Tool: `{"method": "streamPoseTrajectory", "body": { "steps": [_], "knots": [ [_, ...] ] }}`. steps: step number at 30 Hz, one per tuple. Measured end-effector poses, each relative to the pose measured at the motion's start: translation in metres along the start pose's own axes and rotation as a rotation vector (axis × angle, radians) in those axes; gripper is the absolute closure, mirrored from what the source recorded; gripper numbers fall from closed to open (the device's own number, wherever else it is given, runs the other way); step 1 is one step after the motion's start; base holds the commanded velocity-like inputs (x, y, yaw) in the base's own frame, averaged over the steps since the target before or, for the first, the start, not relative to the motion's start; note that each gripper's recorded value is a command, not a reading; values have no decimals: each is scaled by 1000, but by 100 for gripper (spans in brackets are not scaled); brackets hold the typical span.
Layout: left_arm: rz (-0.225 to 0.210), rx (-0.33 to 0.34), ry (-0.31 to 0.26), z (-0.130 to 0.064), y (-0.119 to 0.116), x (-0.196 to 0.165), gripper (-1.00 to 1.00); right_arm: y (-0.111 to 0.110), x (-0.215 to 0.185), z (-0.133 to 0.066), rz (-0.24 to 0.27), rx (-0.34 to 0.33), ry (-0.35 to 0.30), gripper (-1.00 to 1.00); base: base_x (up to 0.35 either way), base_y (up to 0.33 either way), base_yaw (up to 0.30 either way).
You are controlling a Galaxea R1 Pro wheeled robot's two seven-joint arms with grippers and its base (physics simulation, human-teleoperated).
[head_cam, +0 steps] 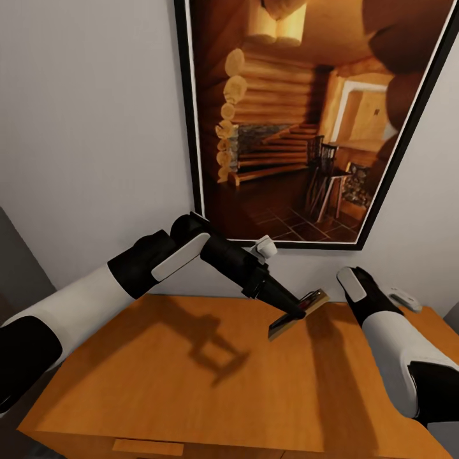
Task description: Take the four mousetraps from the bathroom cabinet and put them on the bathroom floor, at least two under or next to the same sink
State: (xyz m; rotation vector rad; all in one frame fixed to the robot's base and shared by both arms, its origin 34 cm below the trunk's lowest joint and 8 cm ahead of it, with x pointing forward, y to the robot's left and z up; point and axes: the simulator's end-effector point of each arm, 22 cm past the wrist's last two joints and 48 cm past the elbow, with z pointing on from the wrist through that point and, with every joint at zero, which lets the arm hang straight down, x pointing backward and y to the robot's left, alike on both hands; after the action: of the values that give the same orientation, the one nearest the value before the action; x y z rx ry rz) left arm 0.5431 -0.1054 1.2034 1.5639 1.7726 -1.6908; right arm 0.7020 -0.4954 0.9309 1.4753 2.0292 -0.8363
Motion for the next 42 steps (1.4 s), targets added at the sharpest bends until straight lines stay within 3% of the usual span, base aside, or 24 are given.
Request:
{"method": "streamPoseTrajectory", "body": {
  "steps": [6, 34, 42],
  "knots": [
    [-1, 0, 0, 0, 0, 0, 100, 9, 7, 2, -47, -40, 17, -100, 0, 0, 0],
    [-3, 5, 19, 7, 0, 5, 100, 18, 7, 1, -54, -83, 18, -100, 39, 18, 0],
    [7, 51, 88, 35, -13, 18, 100, 18, 5, 2, -55, -84, 17, -100, 0, 0, 0]
  ]
}}
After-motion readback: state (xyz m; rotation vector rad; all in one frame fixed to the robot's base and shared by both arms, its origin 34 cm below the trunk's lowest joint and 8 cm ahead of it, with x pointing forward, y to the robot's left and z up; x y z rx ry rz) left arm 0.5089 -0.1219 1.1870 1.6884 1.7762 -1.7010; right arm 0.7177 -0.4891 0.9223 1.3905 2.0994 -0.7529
